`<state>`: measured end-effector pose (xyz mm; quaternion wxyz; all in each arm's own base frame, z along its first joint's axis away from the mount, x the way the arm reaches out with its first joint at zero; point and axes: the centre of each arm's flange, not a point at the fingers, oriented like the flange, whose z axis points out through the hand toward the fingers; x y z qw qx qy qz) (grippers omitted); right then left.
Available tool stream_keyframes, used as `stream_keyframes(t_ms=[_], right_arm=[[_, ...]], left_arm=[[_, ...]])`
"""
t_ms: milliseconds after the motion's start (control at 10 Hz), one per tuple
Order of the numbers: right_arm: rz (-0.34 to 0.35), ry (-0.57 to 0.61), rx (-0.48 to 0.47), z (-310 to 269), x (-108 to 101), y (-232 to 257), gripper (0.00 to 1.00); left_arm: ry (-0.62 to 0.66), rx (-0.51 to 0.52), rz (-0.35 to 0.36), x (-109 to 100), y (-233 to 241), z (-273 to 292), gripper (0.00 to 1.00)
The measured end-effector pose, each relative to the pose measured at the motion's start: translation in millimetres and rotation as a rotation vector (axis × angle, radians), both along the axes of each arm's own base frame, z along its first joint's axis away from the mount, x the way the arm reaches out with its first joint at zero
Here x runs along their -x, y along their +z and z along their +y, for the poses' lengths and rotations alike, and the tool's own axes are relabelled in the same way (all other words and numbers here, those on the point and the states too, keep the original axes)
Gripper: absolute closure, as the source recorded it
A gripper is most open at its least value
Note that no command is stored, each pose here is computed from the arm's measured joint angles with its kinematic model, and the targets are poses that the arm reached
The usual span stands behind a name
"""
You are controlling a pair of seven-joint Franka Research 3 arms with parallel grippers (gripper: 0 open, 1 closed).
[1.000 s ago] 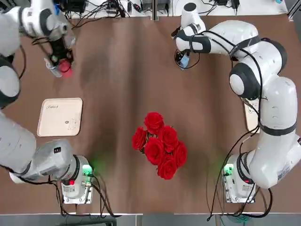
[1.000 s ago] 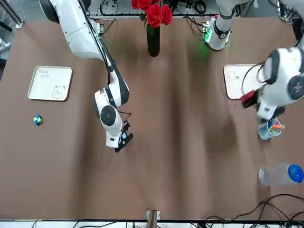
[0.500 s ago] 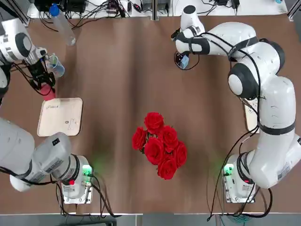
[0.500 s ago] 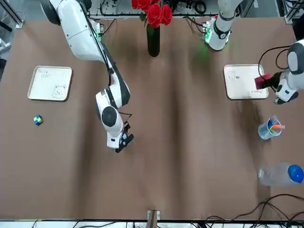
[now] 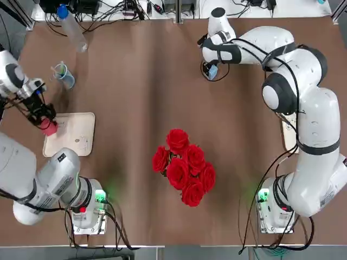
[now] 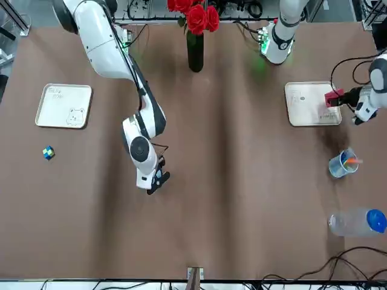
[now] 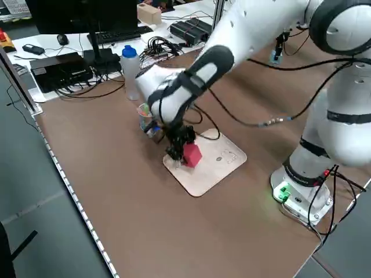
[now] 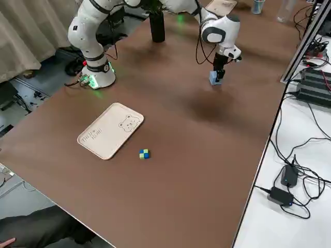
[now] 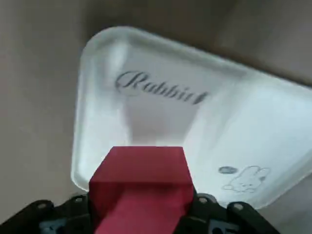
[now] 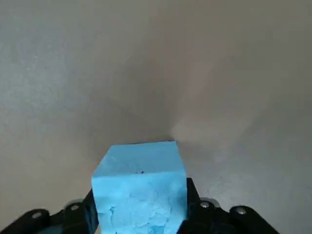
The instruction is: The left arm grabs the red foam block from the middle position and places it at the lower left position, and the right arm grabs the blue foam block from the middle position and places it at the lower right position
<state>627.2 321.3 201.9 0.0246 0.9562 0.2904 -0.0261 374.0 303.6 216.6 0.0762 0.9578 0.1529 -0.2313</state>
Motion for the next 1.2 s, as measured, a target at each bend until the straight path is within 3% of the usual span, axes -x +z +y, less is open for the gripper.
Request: stream_keyframes(t_ms=[200, 300, 400, 600, 700, 900, 1200], right_arm=[[-0.015, -0.049, -0.003, -5, -7, 6, 0.36], [-0.025, -0.100, -0.007, -12, -14, 10, 0.43], [-0.033, -0.162, -0.008, -17, -18, 13, 0.43], [-0.040, -0.230, -0.008, -19, -21, 17, 0.47], [-0.035, -0.270, 0.001, -27, -24, 21, 0.47], [-0.005, -0.369, 0.040, -71, -45, 49, 0.47], [-0.004, -0.517, 0.062, -181, -70, 166, 0.47]], left_arm=[[-0.045, 0.005, -0.026, -15, -6, -16, 0.37], [-0.075, 0.007, -0.038, -28, -8, -32, 0.32], [-0.106, 0.008, -0.047, -40, -7, -48, 0.26], [-0.141, 0.004, -0.062, -58, 2, -66, 0.00], [-0.149, -0.007, -0.062, -65, 16, -70, 0.00], [-0.158, -0.040, -0.090, -87, 75, -82, 0.00], [-0.155, -0.095, -0.169, -145, 204, -143, 0.00]])
